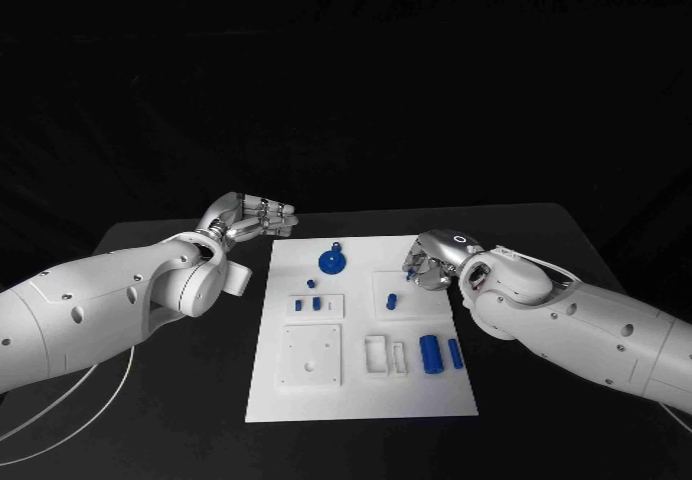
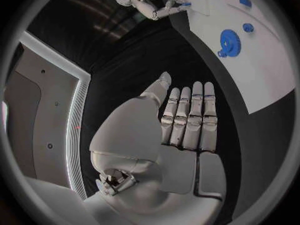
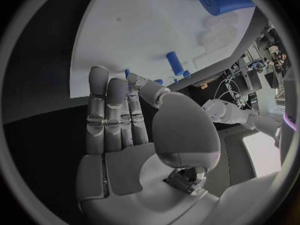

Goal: Assemble the parts on the task board

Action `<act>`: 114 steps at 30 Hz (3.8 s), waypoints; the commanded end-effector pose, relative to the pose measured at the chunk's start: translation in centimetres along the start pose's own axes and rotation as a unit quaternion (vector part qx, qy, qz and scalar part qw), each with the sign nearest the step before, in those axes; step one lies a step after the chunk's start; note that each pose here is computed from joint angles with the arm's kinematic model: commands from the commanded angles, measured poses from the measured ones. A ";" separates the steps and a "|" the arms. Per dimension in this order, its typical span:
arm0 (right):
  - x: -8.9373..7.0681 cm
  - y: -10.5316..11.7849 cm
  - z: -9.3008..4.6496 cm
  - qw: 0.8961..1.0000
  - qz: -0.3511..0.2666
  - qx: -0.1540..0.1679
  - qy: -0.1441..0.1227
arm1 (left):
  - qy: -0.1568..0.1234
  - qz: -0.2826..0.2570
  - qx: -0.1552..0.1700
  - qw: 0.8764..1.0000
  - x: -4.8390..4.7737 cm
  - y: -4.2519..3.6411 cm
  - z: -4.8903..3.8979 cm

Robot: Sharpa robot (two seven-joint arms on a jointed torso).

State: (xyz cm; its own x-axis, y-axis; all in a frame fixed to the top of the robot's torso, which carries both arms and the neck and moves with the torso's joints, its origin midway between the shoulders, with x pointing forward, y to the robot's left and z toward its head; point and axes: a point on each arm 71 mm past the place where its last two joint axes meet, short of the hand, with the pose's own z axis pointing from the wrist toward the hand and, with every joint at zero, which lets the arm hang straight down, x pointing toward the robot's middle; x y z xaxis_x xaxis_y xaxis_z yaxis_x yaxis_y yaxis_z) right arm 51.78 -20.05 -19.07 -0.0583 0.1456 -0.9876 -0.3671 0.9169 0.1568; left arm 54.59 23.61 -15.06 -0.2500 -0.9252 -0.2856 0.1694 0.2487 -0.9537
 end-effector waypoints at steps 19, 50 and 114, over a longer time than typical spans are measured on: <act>-3.1 3.1 -0.6 0.996 0.056 -0.045 -0.047 | -0.016 -0.008 -0.003 1.000 -0.42 0.10 0.31; 2.8 14.5 -1.4 0.986 0.033 -0.165 0.008 | -0.028 -0.013 -0.008 0.999 0.12 0.30 1.98; 7.2 15.3 -2.6 0.983 0.015 -0.171 0.059 | -0.020 -0.020 -0.012 1.000 1.04 0.08 2.05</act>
State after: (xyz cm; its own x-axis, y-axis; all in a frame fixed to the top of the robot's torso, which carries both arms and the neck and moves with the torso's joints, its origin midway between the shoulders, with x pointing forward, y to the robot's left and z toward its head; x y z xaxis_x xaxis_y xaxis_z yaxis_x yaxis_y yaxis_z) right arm 43.47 -5.99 -23.59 -0.1686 0.1263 -0.9776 -0.6481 0.7331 0.2065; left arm 56.31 22.22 -15.37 -0.2146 -0.9442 -0.2497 0.1343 0.2247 -0.9651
